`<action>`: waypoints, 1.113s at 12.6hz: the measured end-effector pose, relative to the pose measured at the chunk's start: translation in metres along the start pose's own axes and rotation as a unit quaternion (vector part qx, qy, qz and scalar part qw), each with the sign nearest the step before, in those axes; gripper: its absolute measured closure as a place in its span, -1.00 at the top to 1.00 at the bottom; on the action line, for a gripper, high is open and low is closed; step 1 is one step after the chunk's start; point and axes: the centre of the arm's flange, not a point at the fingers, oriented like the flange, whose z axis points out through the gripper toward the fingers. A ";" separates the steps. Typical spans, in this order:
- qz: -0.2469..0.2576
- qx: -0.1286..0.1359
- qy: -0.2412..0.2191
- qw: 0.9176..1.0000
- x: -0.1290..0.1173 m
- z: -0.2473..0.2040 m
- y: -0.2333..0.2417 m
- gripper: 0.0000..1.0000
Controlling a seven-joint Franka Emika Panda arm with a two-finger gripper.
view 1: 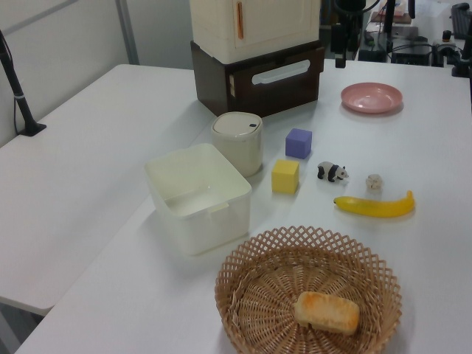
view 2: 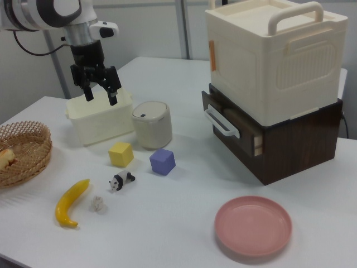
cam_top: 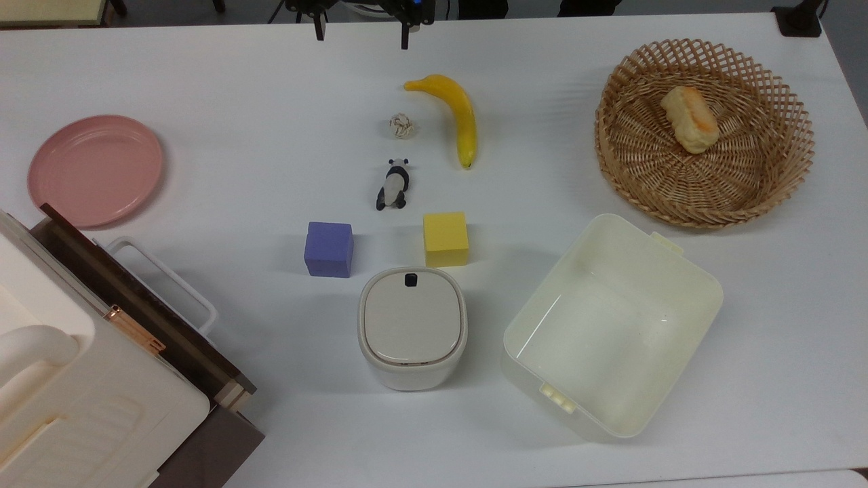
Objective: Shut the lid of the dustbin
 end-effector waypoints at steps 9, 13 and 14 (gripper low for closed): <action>0.002 -0.003 0.002 1.000 0.001 0.000 0.003 1.00; 0.003 -0.003 0.005 1.000 0.001 -0.001 0.003 1.00; 0.005 -0.003 0.005 1.000 0.001 -0.002 0.005 1.00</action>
